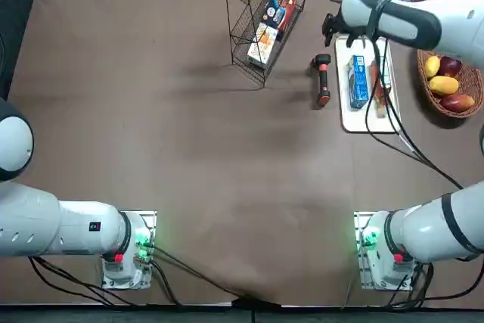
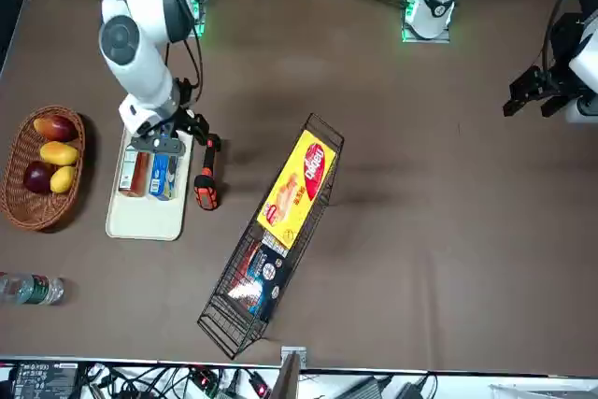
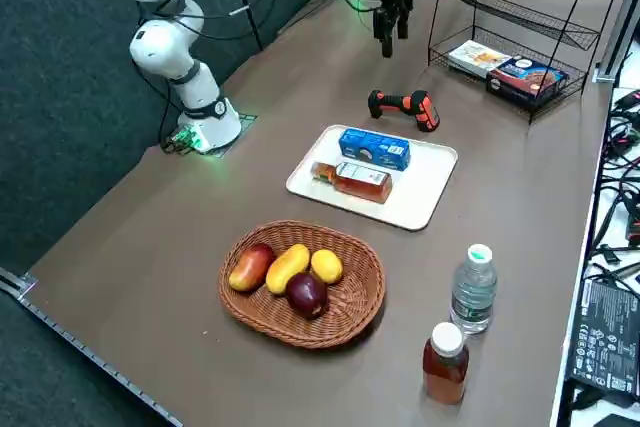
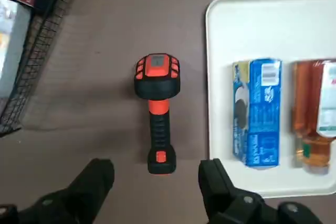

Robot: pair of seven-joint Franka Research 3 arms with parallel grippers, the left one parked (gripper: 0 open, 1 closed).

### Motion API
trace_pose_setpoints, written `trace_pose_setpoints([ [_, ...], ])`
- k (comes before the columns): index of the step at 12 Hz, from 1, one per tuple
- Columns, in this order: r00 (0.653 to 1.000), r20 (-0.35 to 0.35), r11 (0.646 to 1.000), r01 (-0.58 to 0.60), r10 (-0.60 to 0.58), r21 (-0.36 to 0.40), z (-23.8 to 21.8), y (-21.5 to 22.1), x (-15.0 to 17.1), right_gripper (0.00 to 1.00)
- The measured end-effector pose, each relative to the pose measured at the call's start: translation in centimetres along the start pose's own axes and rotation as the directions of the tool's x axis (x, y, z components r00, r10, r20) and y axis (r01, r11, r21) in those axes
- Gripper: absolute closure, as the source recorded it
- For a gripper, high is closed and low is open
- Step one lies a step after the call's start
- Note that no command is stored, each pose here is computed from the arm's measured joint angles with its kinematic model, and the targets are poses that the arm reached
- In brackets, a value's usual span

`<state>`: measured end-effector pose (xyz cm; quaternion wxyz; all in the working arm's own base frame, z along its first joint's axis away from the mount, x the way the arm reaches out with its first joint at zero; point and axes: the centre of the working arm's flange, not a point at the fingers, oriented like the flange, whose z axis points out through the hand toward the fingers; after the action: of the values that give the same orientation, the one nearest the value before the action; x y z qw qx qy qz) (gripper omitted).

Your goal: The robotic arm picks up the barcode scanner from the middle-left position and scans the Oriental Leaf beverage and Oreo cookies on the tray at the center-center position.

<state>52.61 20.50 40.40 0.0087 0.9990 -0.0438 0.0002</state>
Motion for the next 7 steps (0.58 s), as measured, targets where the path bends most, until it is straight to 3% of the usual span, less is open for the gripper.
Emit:
trace_pose_setpoints([
  [3, 0.998, 0.033, 0.998, -0.057, 0.058, -0.012, 3.3, -0.6, -0.2, 0.0],
  [7, 0.99, 0.01, 0.987, -0.138, 0.137, 0.083, 8.8, -0.1, -1.0, 0.0],
])
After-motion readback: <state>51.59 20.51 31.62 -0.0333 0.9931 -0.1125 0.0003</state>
